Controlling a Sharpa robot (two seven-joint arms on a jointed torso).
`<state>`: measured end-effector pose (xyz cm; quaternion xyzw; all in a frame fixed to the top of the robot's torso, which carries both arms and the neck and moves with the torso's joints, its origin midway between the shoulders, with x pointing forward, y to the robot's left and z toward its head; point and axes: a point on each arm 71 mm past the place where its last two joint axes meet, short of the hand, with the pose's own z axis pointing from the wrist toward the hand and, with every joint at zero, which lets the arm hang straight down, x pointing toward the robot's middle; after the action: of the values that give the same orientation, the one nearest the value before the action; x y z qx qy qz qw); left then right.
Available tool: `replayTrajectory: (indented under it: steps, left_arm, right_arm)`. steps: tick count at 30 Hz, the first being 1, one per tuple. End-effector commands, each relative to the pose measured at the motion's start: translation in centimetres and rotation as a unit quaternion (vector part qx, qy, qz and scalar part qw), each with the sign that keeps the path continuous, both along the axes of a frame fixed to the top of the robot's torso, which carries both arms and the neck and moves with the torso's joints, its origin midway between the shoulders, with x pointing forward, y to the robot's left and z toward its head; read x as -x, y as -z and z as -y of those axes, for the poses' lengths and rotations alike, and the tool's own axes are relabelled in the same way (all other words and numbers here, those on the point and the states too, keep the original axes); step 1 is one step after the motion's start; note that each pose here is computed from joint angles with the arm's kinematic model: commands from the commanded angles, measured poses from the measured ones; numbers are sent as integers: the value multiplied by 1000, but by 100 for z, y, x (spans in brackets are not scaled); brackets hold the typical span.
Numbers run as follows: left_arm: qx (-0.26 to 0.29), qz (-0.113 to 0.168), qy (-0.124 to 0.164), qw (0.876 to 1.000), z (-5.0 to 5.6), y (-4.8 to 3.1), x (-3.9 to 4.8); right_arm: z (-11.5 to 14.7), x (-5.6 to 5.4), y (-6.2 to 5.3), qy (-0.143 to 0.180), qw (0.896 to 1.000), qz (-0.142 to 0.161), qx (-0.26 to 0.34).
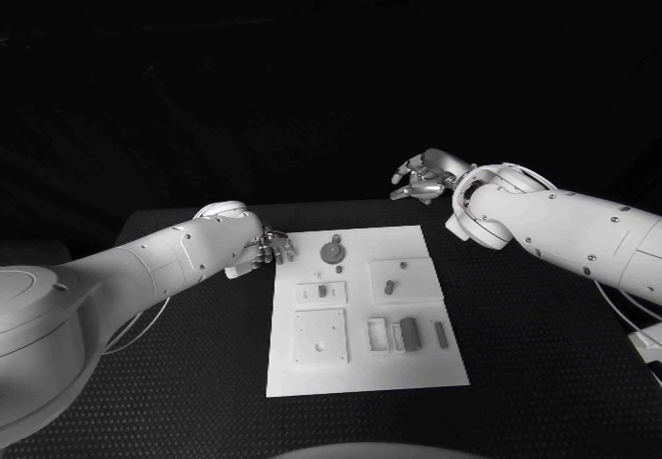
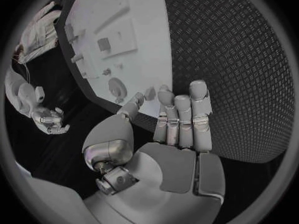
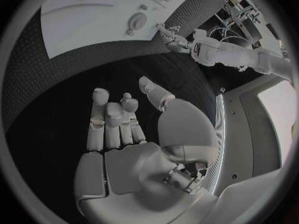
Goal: Assemble the parts on the task board
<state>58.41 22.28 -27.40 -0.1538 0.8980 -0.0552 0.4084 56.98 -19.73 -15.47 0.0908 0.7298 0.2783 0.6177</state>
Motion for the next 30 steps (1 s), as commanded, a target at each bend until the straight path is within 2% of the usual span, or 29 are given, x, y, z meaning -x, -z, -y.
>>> replayTrajectory:
  steps: [1, 10, 19, 30]
  left_arm:
    - [11, 9, -4, 1000, 6, -14, -13]
    - [21, 9, -4, 1000, 52, -11, -14]
    - [17, 15, -15, 1000, -16, -17, -27]
    - [34, 9, -18, 999, 15, -11, -22]
  right_arm:
    - [-23, 8, 1, -9, 1000, -1, 2]
    - [-37, 7, 1, -10, 1000, -2, 2]
    - [-29, 8, 1, -10, 1000, -2, 2]
    - [-47, 4, 4, -11, 1000, -3, 2]
